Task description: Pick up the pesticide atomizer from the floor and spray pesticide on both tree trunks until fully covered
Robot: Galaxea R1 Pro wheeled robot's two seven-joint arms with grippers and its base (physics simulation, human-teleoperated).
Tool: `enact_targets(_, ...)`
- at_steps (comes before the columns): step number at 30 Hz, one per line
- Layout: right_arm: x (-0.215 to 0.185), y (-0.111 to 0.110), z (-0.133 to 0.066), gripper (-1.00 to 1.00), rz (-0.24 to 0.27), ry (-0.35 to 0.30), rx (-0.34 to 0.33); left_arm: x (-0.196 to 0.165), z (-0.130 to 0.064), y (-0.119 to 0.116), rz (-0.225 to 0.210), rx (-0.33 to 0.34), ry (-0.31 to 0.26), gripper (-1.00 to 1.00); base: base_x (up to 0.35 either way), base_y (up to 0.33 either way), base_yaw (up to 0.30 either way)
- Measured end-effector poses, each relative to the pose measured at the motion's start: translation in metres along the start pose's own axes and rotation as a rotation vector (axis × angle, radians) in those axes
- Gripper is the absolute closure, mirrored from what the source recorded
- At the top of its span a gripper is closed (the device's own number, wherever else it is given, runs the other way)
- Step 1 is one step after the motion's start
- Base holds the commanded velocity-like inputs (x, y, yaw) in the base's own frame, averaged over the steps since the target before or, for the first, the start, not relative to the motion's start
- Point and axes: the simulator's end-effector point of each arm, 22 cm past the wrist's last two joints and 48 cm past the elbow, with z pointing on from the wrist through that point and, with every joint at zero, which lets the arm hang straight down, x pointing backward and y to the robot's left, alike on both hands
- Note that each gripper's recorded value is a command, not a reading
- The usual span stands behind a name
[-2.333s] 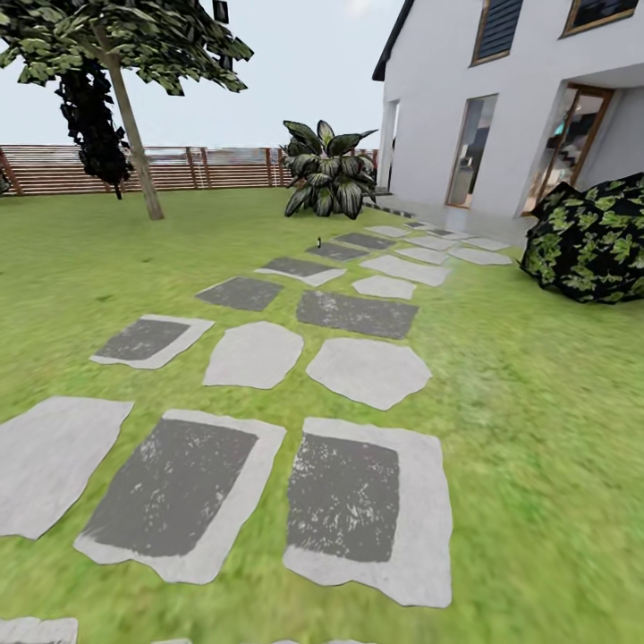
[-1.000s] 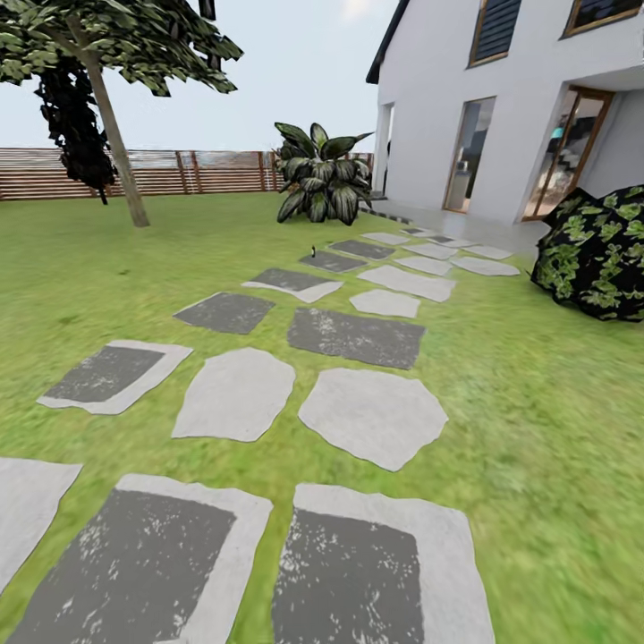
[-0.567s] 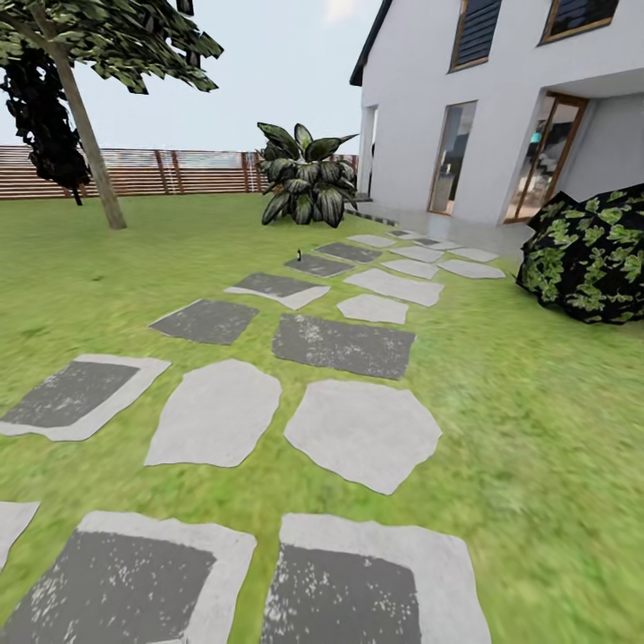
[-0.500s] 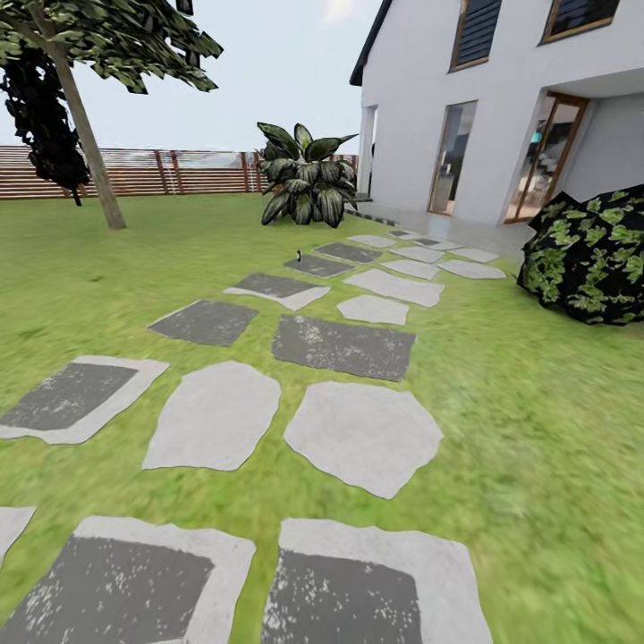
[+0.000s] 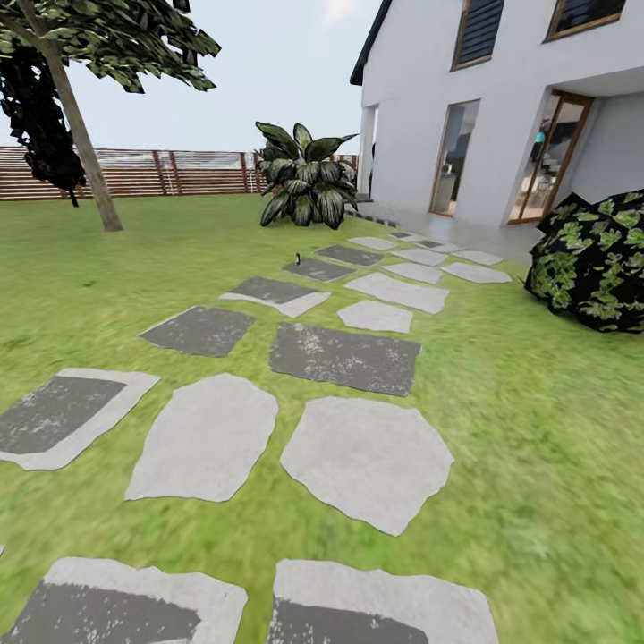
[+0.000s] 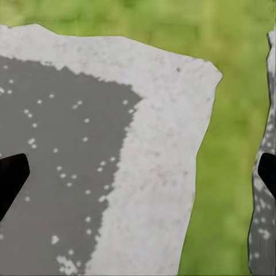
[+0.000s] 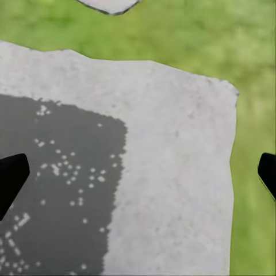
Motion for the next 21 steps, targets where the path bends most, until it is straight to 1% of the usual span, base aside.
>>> enact_targets(21,0.0009,0.0001,-0.0001,-1.00,-0.001,0.002,0.000,0.0000,0.0000,0.0002,-0.001,-0.001,0.000,-1.00,0.338,0.000,0.000)
